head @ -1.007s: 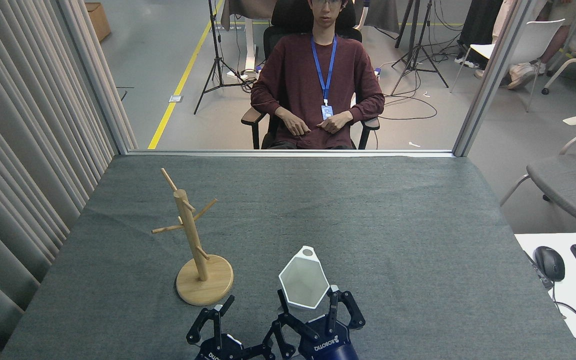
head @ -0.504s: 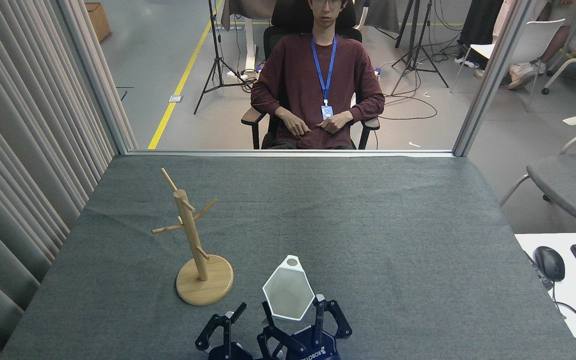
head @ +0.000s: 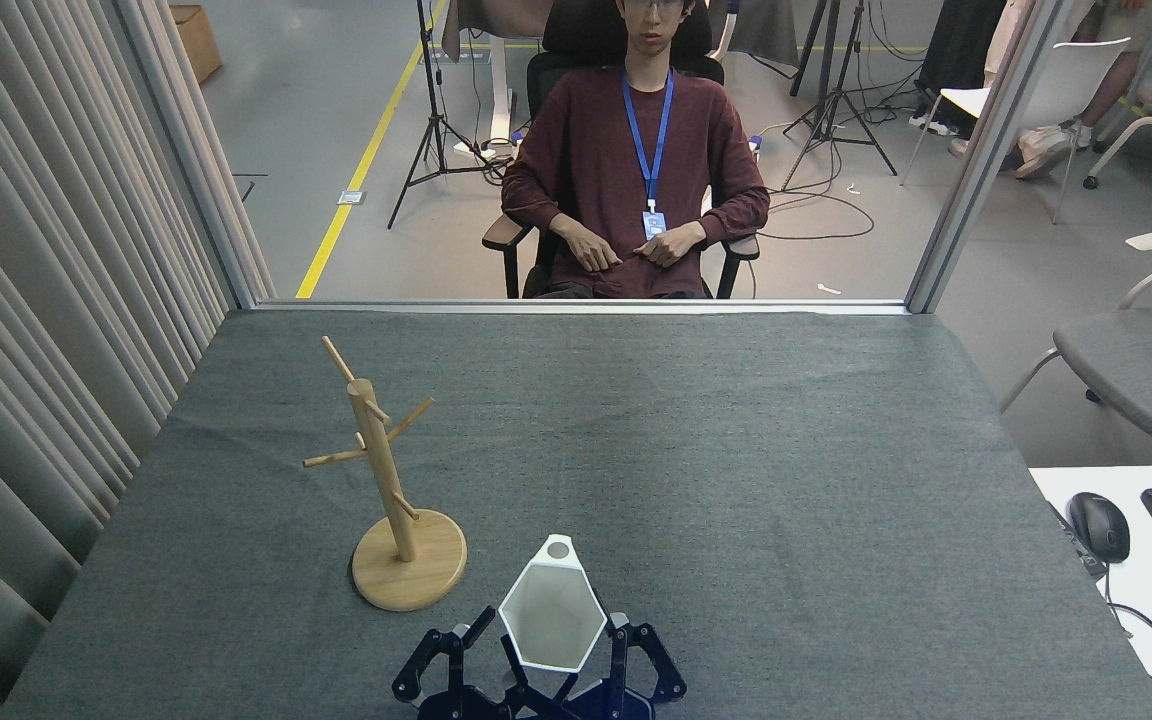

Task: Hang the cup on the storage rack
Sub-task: 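Grasp the cup with the left gripper and release the right gripper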

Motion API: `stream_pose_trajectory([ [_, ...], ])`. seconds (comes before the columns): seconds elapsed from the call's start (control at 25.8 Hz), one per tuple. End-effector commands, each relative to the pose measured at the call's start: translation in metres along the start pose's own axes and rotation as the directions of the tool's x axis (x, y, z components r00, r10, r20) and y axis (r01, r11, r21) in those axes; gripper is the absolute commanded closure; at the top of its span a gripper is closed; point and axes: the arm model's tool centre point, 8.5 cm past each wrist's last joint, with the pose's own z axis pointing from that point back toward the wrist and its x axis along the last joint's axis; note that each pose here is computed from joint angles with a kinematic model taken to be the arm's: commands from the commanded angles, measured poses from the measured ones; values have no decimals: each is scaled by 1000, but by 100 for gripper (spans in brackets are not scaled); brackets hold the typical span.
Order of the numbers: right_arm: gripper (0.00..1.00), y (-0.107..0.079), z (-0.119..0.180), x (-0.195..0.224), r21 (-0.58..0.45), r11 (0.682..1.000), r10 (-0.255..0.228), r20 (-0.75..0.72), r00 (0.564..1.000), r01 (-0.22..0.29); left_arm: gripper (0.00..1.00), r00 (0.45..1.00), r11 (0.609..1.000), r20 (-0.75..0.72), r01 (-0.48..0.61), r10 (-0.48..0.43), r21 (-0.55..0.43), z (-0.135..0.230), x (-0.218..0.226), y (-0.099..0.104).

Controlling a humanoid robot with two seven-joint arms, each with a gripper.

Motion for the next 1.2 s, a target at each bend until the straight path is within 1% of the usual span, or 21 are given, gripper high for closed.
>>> stream_pose_trajectory([
  [0.0,30,-2,2,10,-5,1000,-8,24,1000,8,1,1000,1000,0,3,-3,3,-2,-1,1],
  [0.08,29,-2,3,16,-2,1000,-15,40,999,15,1,1000,1000,0,4,-4,4,-2,-2,1],
  [0.54,29,1,7,24,8,1000,-19,60,998,19,2,1000,1000,6,10,-10,22,-7,-5,5],
  [0.58,29,1,7,24,8,1000,-19,60,998,19,7,1000,1000,6,12,-12,28,-9,-6,7],
  [0.74,29,2,8,24,12,1000,-20,58,998,20,40,1000,999,6,17,-17,36,-11,-8,9],
  [0.77,29,2,8,24,12,1000,-20,58,998,20,45,1000,999,6,18,-18,37,-12,-8,9],
  [0.85,27,2,8,24,12,1000,-20,58,998,20,46,1000,999,6,18,-18,37,-12,-8,9],
  [0.89,24,2,8,24,12,1000,-20,58,998,20,47,1000,999,6,18,-18,37,-12,-8,9],
  [1.01,2,2,8,22,14,1000,-15,36,999,14,47,1000,999,6,17,-17,37,-11,-8,9],
  [1.16,2,-2,7,20,2,1000,-14,27,1000,14,46,1000,999,6,17,-17,37,-12,-8,8],
])
